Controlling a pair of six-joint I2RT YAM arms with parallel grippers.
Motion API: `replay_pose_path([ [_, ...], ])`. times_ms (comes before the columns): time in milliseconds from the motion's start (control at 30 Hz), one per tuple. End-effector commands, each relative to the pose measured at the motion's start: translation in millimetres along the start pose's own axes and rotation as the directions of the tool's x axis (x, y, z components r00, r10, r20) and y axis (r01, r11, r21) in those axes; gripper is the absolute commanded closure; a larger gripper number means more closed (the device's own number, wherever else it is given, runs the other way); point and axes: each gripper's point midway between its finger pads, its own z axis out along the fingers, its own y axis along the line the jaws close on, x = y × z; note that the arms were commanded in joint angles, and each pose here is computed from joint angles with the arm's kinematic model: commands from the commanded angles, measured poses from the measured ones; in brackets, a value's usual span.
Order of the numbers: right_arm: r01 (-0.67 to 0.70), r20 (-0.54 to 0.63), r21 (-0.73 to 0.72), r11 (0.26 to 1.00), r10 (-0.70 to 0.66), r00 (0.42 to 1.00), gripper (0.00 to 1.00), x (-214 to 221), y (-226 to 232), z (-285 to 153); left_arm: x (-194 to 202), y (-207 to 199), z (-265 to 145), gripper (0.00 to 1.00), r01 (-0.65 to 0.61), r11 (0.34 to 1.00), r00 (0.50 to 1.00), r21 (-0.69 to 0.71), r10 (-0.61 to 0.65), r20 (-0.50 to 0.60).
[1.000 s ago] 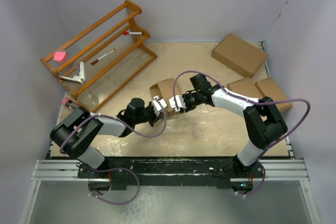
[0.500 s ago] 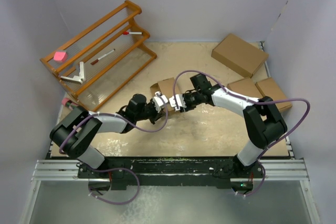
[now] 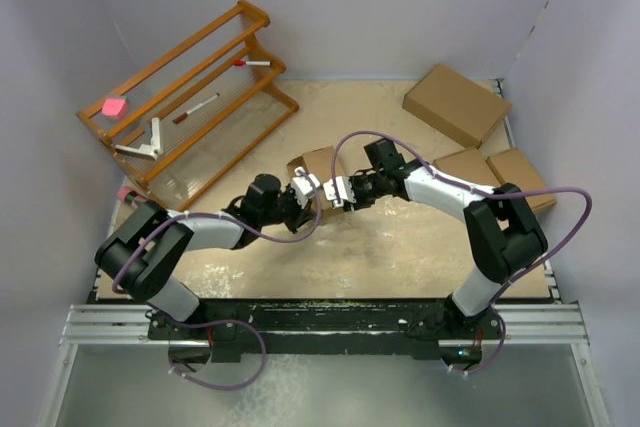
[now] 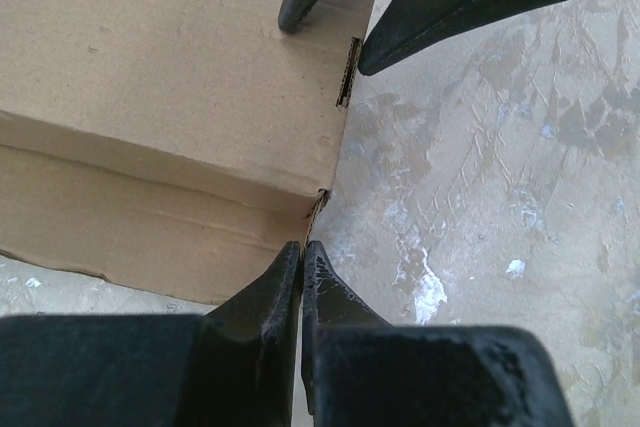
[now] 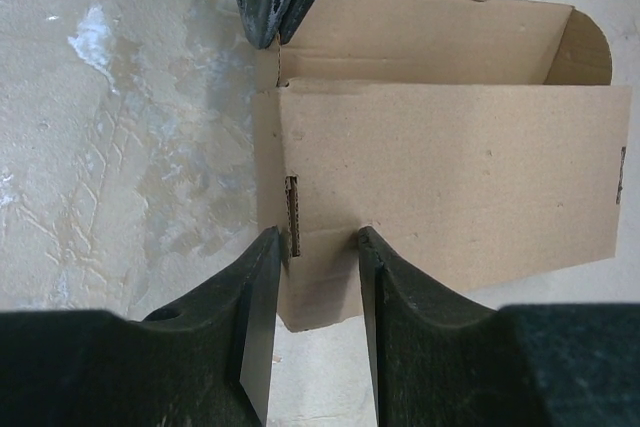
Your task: Fold the paper box
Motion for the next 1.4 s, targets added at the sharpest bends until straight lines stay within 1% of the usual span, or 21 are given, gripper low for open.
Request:
replay_pose_path([
  [0, -0.052, -0.083, -0.093, 0.994, 0.044, 0.996, 0.62, 14, 29, 9, -57, 3, 8, 0.95, -0.037, 0.999, 0.985, -0.001, 0.037, 0.166],
  [100, -0.071, -0.081, -0.101, 0.992, 0.063, 0.995, 0.62, 13, 31, 9, -52, 3, 9, 0.95, -0.069, 0.998, 0.978, -0.013, 0.07, 0.196],
  [267, -0.094, -0.072, -0.12, 0.988, 0.086, 0.994, 0.62, 11, 37, 9, -43, 2, 14, 0.95, -0.09, 0.996, 0.976, 0.001, 0.088, 0.2],
  [367, -0.075, -0.063, -0.09, 0.993, 0.069, 0.996, 0.62, 5, 22, 7, -48, 2, 15, 0.96, -0.096, 0.995, 0.969, -0.001, 0.094, 0.229],
  [633, -0.072, -0.067, -0.077, 0.994, 0.067, 0.996, 0.63, 5, 19, 6, -65, -1, 16, 0.94, -0.099, 0.995, 0.947, 0.005, 0.093, 0.307],
  [833, -0.072, -0.066, -0.078, 0.994, 0.067, 0.996, 0.63, 5, 18, 6, -72, 0, 11, 0.94, -0.095, 0.995, 0.932, -0.017, 0.095, 0.351],
  [1000, -0.093, -0.051, -0.1, 0.991, 0.088, 0.995, 0.62, 2, 24, 6, -66, 1, 13, 0.87, -0.091, 0.996, 0.941, -0.021, 0.093, 0.327],
  [1100, -0.111, -0.031, -0.096, 0.989, 0.108, 0.994, 0.58, -4, 23, 5, -57, 1, 9, 0.83, -0.083, 0.996, 0.949, -0.031, 0.088, 0.302],
  [1200, -0.113, -0.022, -0.074, 0.991, 0.111, 0.994, 0.53, -8, 18, -1, -56, 1, -1, 0.78, -0.073, 0.996, 0.954, -0.05, 0.084, 0.289],
  [1267, -0.111, -0.013, -0.049, 0.993, 0.11, 0.994, 0.49, -11, 11, -8, -57, 2, -10, 0.74, -0.054, 0.996, 0.959, -0.069, 0.071, 0.273],
  [1367, -0.102, 0.009, -0.004, 0.995, 0.102, 0.995, 0.41, -16, 2, -23, -59, 3, -25, 0.63, -0.001, 0.995, 0.967, -0.104, 0.028, 0.255],
])
